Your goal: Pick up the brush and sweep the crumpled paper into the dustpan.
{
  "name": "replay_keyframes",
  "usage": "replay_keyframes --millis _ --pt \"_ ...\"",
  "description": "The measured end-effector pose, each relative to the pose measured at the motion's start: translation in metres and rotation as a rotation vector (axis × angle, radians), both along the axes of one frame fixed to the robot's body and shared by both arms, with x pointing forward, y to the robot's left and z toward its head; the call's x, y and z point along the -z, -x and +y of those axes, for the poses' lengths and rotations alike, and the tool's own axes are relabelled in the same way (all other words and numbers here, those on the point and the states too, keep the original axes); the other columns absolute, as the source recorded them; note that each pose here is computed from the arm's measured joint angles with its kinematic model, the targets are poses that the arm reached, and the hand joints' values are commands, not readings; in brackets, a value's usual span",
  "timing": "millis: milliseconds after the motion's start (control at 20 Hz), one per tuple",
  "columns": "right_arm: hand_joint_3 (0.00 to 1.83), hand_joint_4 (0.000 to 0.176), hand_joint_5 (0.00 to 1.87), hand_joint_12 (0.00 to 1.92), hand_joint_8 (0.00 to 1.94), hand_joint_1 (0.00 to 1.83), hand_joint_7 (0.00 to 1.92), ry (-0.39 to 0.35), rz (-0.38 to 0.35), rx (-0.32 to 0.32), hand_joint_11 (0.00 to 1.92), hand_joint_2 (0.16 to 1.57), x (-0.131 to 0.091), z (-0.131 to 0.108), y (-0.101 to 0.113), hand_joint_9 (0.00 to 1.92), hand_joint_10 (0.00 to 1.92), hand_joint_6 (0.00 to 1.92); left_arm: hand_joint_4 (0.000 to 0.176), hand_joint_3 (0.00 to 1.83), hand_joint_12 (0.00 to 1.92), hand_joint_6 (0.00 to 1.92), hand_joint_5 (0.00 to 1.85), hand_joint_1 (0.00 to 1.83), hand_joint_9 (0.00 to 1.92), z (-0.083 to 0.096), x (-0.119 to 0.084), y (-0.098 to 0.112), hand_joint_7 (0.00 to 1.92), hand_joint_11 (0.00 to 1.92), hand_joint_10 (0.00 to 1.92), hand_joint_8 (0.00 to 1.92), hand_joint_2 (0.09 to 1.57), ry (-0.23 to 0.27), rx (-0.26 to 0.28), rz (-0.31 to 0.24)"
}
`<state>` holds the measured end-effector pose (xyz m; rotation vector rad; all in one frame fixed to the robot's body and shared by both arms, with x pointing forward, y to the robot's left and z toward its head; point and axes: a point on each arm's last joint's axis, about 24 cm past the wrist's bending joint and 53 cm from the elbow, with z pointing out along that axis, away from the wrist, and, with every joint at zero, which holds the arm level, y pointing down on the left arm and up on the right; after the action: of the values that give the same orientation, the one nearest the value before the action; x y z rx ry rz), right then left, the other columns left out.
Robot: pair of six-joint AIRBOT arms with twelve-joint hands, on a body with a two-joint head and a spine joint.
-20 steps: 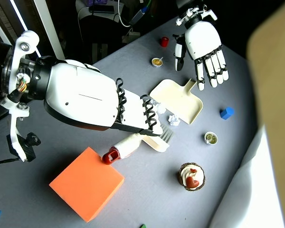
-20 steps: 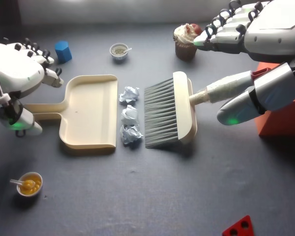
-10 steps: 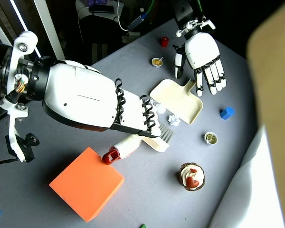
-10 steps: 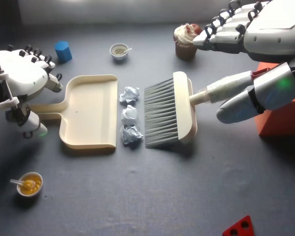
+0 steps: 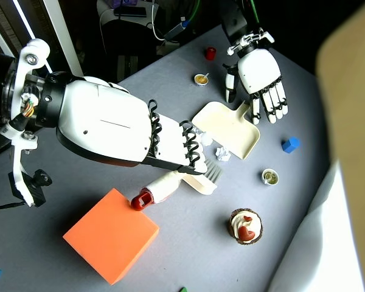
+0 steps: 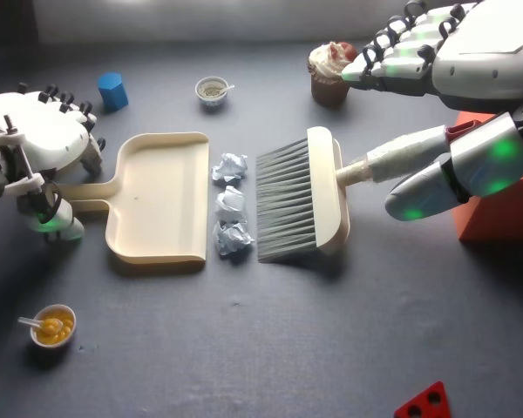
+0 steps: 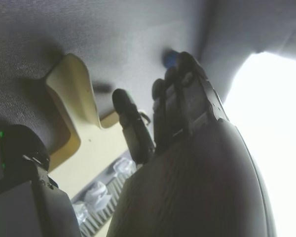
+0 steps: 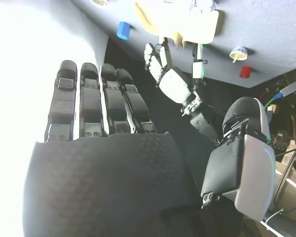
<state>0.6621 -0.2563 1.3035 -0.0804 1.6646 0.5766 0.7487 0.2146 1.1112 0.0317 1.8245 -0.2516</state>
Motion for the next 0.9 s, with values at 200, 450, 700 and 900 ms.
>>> replay_keyframes --millis 200,450,700,900 --pt "0.00 0.000 0.01 0.01 0.00 0.00 0.04 0.011 -0.007 0.003 0.05 0.89 0.000 -0.001 0.000 0.06 0.00 0.00 0.000 0.00 0.19 0.76 1.11 1.18 0.36 -0.011 0.002 0.001 0.44 0.25 0.00 0.00 1.06 0.003 0.014 -0.004" --pt "0.00 0.000 0.01 0.02 0.01 0.00 0.03 0.175 -0.101 0.018 0.06 0.90 -0.004 -0.002 -0.001 0.05 0.01 0.00 0.000 0.00 0.21 0.80 1.09 1.17 0.38 -0.012 0.001 0.000 0.43 0.28 0.00 0.00 1.07 0.004 0.012 -0.009" --pt "0.01 0.000 0.00 0.02 0.00 0.31 0.03 0.127 -0.087 0.028 0.08 1.05 -0.005 -0.006 -0.003 0.06 0.00 0.00 0.000 0.00 0.22 0.79 1.09 1.17 0.34 -0.015 -0.003 -0.003 0.42 0.23 0.00 0.00 1.07 0.010 0.023 -0.006" --pt "0.00 0.000 0.01 0.03 0.00 0.65 0.04 0.086 -0.029 -0.005 0.11 1.04 0.002 0.002 0.002 0.07 0.00 0.00 0.000 0.00 0.23 0.78 1.09 1.18 0.33 -0.014 -0.017 -0.010 0.41 0.22 0.00 0.00 1.07 0.000 0.020 -0.029"
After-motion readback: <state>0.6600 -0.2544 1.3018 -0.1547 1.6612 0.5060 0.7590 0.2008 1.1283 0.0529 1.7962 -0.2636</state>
